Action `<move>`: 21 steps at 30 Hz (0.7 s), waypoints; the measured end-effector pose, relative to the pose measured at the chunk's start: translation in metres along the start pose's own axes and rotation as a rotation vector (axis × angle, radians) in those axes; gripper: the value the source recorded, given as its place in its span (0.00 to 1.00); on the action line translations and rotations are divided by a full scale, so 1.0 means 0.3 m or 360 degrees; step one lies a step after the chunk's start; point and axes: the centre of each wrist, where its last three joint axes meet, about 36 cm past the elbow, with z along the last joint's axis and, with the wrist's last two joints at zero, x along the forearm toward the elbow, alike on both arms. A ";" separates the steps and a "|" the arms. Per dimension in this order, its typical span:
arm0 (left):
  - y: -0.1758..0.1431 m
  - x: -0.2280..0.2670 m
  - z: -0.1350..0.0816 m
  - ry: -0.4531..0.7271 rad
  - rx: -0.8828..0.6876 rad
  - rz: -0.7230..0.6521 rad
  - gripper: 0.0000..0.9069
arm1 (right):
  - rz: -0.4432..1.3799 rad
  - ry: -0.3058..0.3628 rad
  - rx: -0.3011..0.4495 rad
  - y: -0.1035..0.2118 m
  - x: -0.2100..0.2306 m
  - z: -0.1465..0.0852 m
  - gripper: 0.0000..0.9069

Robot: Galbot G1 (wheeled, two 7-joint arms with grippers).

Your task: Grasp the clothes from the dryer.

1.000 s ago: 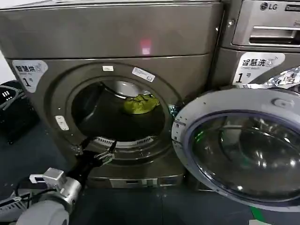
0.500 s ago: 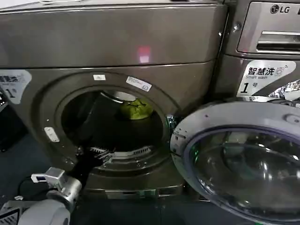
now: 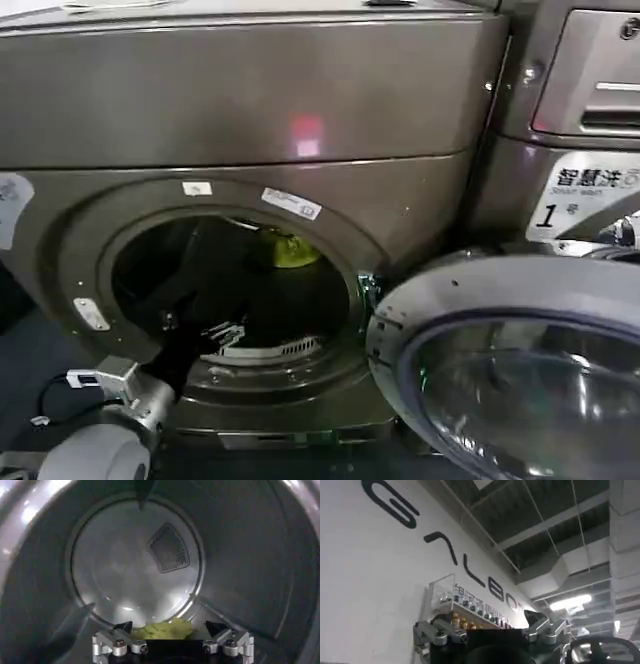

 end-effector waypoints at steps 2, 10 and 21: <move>0.000 -0.001 0.001 -0.0001 0.0003 -0.0002 1.00 | 0.0002 -0.0002 -0.0001 -0.002 -0.001 -0.001 1.00; 0.002 -0.002 0.001 -0.0004 0.0008 -0.0008 1.00 | 0.0006 -0.0005 -0.0004 -0.005 -0.001 0.001 1.00; 0.002 -0.006 0.008 -0.0005 0.0013 -0.0013 1.00 | 0.0002 -0.0006 0.0003 -0.005 0.003 -0.002 1.00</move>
